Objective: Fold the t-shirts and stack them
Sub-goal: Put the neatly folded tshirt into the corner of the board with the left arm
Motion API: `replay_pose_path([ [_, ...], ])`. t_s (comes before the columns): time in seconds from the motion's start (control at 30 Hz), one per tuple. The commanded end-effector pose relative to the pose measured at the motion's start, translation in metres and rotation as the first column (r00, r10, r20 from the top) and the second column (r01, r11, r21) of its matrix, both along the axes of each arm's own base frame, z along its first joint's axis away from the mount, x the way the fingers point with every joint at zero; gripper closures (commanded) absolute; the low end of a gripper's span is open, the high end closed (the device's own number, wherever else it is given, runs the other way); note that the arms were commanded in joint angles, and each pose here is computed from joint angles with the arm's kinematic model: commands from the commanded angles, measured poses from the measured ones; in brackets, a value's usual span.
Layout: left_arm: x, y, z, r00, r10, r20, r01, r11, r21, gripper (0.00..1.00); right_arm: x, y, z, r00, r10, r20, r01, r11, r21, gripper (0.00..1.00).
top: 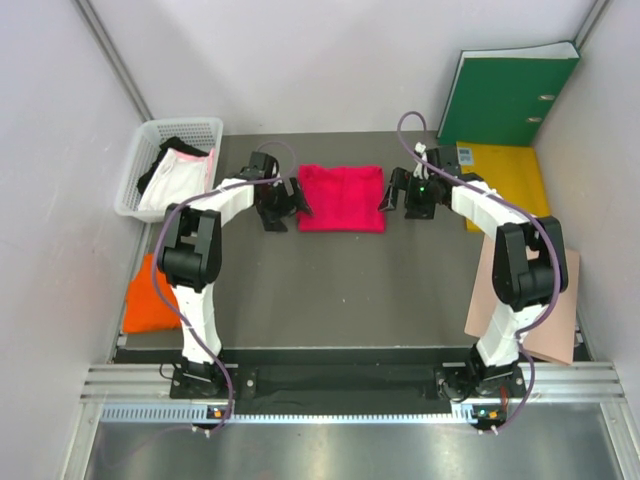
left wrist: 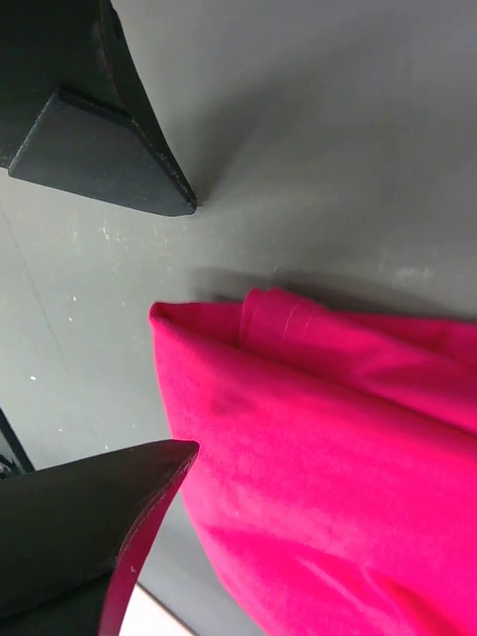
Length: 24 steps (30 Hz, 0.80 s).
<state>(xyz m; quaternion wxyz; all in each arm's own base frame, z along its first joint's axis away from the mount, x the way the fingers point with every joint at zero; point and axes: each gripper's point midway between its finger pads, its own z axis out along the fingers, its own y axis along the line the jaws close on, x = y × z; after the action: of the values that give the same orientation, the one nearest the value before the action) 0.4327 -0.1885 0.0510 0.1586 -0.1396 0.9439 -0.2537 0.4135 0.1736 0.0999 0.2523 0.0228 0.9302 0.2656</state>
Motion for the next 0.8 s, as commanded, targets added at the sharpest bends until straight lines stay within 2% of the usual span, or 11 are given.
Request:
replay_pose_path([
  [0.0, 0.022, 0.007, 0.001, 0.999, 0.012, 0.037, -0.014, 0.999, 0.044, 0.01, -0.005, -0.001, 0.025, 0.997, 0.054, 0.061, -0.054, 0.999, 0.002, 0.09],
  [0.3, 0.061, -0.021, -0.023, 1.000, 0.009, 0.025, -0.009, 1.000, -0.001, 0.01, -0.014, 0.001, 0.018, 0.997, 0.062, 0.035, -0.062, 0.998, 0.013, 0.09],
  [0.4, 0.070, -0.031, -0.034, 1.000, -0.002, 0.019, 0.002, 1.000, 0.020, 0.09, -0.014, 0.002, 0.019, 0.998, 0.058, 0.034, -0.059, 0.998, 0.021, 0.09],
  [0.43, 0.072, -0.030, -0.039, 1.000, -0.002, 0.016, 0.002, 0.999, 0.039, 0.17, -0.014, 0.003, 0.021, 0.997, 0.060, 0.039, -0.061, 0.998, 0.027, 0.09],
  [0.5, 0.075, -0.035, -0.049, 1.000, -0.009, -0.004, 0.009, 0.999, 0.050, 0.23, -0.014, 0.003, 0.021, 0.998, 0.057, 0.038, -0.058, 0.998, 0.030, 0.09],
  [0.53, 0.076, -0.035, -0.053, 1.000, -0.008, -0.011, 0.008, 0.998, 0.056, 0.36, -0.014, 0.004, 0.023, 0.997, 0.059, 0.042, -0.061, 0.998, 0.033, 0.10],
  [0.57, 0.079, -0.037, -0.054, 1.000, -0.009, -0.011, 0.009, 0.998, 0.055, 0.42, -0.014, 0.003, 0.023, 0.998, 0.057, 0.041, -0.059, 0.998, 0.035, 0.09],
  [0.63, 0.072, -0.038, -0.067, 0.999, -0.021, -0.050, 0.024, 0.997, 0.069, 0.65, -0.014, 0.004, 0.025, 0.997, 0.061, 0.044, -0.062, 0.997, 0.038, 0.09],
  [0.67, 0.070, -0.037, -0.068, 0.998, -0.023, -0.057, 0.027, 0.997, 0.074, 0.96, -0.014, 0.004, 0.025, 0.997, 0.061, 0.041, -0.062, 0.997, 0.038, 0.09],
  [0.7, 0.069, -0.033, -0.067, 0.998, -0.018, -0.064, 0.024, 0.996, 0.090, 1.00, -0.014, 0.003, 0.026, 0.997, 0.059, 0.040, -0.060, 0.997, 0.039, 0.09],
  [0.77, 0.060, -0.027, -0.066, 0.996, -0.024, -0.081, 0.033, 0.993, 0.116, 1.00, -0.015, 0.004, 0.027, 0.997, 0.065, 0.045, -0.066, 0.997, 0.036, 0.09],
])
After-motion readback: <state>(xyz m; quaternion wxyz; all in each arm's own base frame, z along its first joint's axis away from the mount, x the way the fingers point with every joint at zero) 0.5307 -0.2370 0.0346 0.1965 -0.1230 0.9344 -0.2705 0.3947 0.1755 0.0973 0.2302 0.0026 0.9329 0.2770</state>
